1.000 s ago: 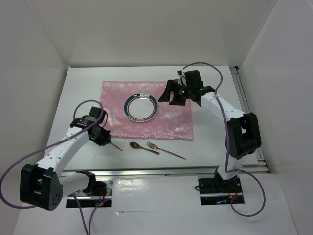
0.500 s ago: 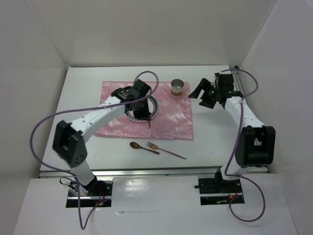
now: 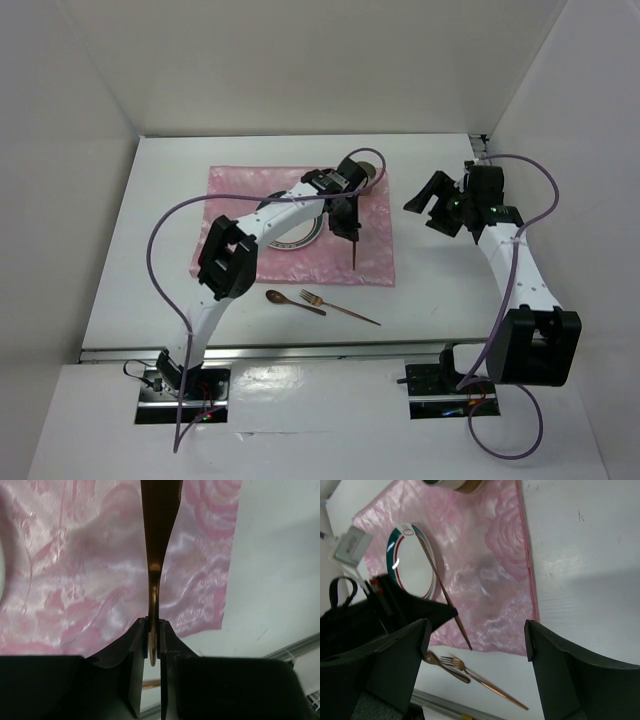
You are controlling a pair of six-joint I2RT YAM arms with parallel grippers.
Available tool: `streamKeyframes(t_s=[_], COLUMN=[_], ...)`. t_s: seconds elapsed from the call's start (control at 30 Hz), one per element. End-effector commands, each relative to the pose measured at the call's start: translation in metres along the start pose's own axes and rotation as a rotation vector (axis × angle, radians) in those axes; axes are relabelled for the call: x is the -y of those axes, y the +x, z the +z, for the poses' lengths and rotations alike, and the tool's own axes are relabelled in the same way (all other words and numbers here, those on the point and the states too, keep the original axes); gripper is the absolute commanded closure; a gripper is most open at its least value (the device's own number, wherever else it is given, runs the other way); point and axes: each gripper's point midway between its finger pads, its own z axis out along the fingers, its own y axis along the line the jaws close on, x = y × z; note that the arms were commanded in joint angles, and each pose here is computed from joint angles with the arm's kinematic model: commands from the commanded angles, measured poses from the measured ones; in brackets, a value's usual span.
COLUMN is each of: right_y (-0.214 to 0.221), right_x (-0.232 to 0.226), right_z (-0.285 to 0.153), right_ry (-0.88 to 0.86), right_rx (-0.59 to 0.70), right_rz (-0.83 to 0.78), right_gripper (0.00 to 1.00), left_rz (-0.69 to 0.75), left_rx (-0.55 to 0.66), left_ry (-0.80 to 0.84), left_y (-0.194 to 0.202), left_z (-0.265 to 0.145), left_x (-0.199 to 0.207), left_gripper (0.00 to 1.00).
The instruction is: Set the dinner table for one person
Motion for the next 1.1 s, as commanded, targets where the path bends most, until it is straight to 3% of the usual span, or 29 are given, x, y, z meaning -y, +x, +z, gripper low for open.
streamKeyframes(t_s=[0.0, 0.13, 0.27, 0.33, 0.53, 0.77, 0.87, 1.0, 1.07], right_y=[0.013, 0.019, 0.010, 0.011, 0.025, 0.062, 0.108, 0.156, 0.175], right_x=[0.006, 0.009, 0.001, 0.004, -0.005, -0.026, -0.058, -0.050, -0.047], right_z=[-0.015, -0.019, -0.025, -0.026, -0.024, -0.019, -0.007, 0.018, 0.026], right_ry=[0.023, 0.034, 0.025, 0.039, -0.056, -0.127, -0.140, 0.020, 0.059], right_rx=[-0.021, -0.040, -0.026, -0.029, -0.098, -0.177, -0.251, -0.431, -0.473], right_rz=[-0.007, -0.020, -0.049, -0.054, -0.117, -0.236, -0.405, -0.548, -0.626], right_gripper=[0.12, 0.12, 0.12, 0.12, 0.12, 0.12, 0.12, 0.15, 0.21], left_rz=[0.001, -0.002, 0.007, 0.019, 0.084, 0.113, 0.081, 0.022, -0.004], left_rx=[-0.015, -0.045, -0.060, -0.071, 0.010, 0.109, 0.193, 0.312, 0.382], left_ry=[0.003, -0.008, 0.023, 0.037, 0.116, 0.151, 0.120, 0.031, -0.006], left_y=[-0.009, -0.005, -0.004, -0.002, -0.019, -0.025, -0.038, -0.050, -0.054], left_z=[0.018, 0.043, 0.045, 0.044, -0.024, -0.112, -0.154, -0.208, -0.238], left_x=[0.004, 0.000, 0.006, 0.008, 0.031, 0.030, 0.004, -0.042, -0.064], left_gripper=[1.00, 0.98, 0.70, 0.66, 0.45, 0.46, 0.48, 0.48, 0.48])
